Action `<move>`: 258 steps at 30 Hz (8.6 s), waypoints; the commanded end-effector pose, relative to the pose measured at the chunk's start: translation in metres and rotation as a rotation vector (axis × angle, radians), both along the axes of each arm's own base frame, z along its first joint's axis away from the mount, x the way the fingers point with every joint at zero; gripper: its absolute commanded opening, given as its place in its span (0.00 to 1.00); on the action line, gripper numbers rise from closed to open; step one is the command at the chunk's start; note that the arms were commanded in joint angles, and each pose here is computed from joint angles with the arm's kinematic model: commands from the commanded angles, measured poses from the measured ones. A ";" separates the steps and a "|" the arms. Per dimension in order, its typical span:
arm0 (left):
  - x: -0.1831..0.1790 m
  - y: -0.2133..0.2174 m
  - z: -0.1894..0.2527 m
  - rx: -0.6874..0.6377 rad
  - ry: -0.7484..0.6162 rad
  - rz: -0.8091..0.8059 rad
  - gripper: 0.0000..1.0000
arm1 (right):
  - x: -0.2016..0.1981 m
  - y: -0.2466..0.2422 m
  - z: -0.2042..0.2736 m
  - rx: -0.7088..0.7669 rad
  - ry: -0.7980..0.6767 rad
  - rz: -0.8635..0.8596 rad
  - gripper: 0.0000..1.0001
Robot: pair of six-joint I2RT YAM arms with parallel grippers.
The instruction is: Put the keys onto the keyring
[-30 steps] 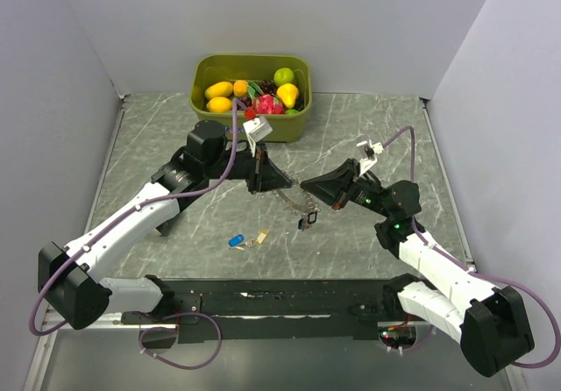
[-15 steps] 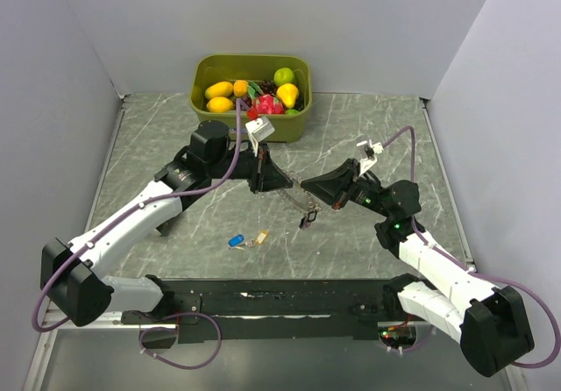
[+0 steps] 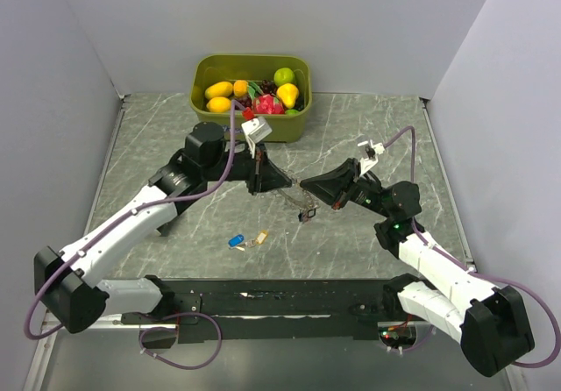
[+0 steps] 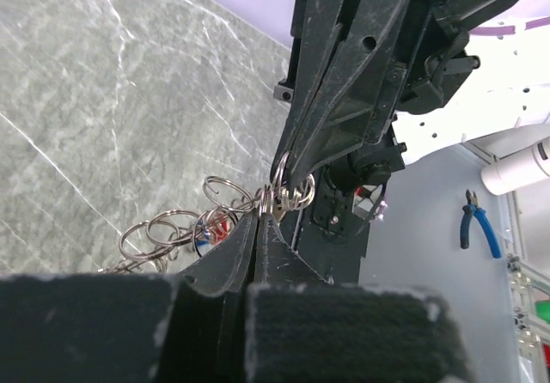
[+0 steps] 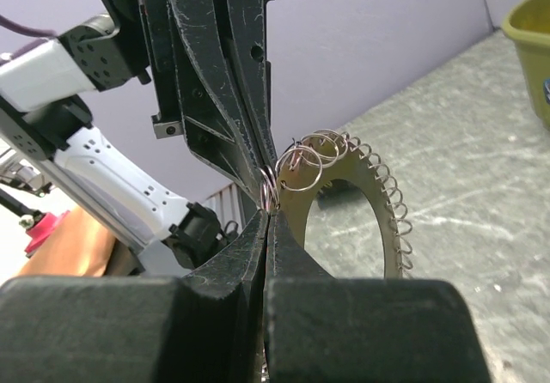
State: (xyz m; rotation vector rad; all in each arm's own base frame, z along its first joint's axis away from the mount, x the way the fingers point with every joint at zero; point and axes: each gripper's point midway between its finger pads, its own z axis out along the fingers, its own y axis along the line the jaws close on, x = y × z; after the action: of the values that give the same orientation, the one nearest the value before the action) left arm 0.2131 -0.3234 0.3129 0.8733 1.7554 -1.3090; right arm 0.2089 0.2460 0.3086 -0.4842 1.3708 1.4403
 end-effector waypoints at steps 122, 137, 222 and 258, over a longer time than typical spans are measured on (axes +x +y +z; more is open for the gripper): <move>0.086 0.220 0.005 -0.008 -0.175 0.699 0.01 | -0.009 0.136 -0.265 -0.925 0.305 0.387 0.40; 0.082 0.215 0.006 -0.019 -0.183 0.664 0.01 | -0.002 0.134 -0.280 -0.975 0.341 0.349 0.44; 0.078 0.203 -0.003 -0.027 -0.153 0.553 0.01 | 0.013 0.066 -0.170 -0.746 0.161 0.102 0.00; 0.038 0.082 -0.056 0.180 -0.061 0.296 0.01 | -0.006 0.050 -0.087 -0.609 -0.085 0.125 0.00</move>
State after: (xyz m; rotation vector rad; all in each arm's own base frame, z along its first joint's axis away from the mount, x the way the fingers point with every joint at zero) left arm 0.2495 -0.2257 0.2302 0.6353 1.9876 -0.9596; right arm 0.2028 0.2947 0.1981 -0.9969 1.8221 1.0523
